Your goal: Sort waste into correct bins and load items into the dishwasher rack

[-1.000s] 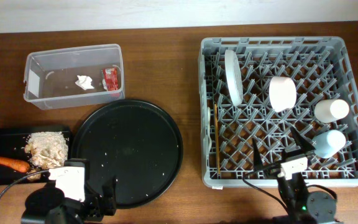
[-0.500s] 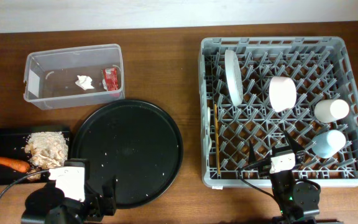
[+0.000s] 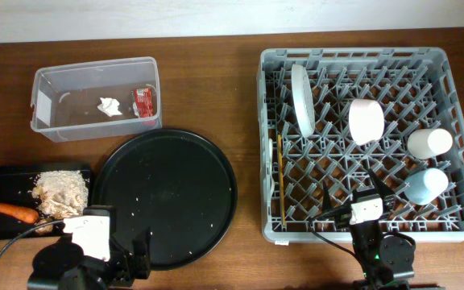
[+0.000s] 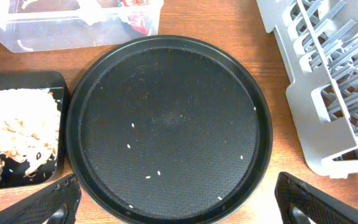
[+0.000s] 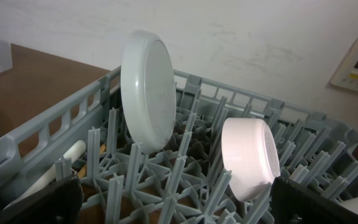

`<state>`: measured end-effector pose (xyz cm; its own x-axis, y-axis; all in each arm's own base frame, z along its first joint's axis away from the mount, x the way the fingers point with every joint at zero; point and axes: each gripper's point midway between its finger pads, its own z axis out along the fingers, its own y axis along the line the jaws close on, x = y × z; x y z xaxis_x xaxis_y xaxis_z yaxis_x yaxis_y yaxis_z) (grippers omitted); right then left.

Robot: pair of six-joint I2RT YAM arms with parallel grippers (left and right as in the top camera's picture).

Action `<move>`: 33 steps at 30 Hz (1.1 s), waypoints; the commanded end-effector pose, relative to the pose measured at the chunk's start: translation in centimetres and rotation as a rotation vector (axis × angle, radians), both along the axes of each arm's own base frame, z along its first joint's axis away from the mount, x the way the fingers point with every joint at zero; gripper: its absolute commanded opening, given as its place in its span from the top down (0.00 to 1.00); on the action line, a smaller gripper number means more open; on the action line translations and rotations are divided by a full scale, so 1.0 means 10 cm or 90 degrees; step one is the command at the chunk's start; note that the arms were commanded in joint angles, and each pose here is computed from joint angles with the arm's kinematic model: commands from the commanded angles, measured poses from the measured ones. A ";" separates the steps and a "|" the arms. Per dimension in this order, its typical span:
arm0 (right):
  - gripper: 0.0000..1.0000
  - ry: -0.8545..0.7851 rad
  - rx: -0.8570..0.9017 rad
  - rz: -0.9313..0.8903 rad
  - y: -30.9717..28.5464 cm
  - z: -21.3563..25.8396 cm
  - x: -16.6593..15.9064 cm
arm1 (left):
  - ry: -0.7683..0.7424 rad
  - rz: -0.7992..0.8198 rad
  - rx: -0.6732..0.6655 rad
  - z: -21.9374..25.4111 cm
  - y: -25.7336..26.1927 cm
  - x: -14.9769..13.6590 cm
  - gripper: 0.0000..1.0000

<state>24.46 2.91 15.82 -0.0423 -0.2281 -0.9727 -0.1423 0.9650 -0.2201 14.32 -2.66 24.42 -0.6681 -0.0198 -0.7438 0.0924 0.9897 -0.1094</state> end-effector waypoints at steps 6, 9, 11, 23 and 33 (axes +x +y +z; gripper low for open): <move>0.01 0.002 0.000 -0.013 -0.04 -0.02 0.00 | -0.003 0.012 0.000 0.01 0.02 0.01 0.01; 0.01 0.002 0.000 -0.013 -0.04 -0.02 0.00 | -0.009 0.013 -0.001 0.02 0.03 -0.01 0.01; 0.01 0.002 0.000 -0.013 -0.04 -0.02 0.00 | -0.017 0.026 0.008 0.04 0.07 0.00 0.01; 0.01 0.002 0.000 -0.013 -0.04 -0.02 0.00 | -0.289 0.054 0.017 -0.22 0.15 0.55 0.01; 0.01 0.002 0.000 -0.013 -0.04 -0.02 0.00 | -0.479 0.081 0.010 -0.48 0.20 0.99 0.01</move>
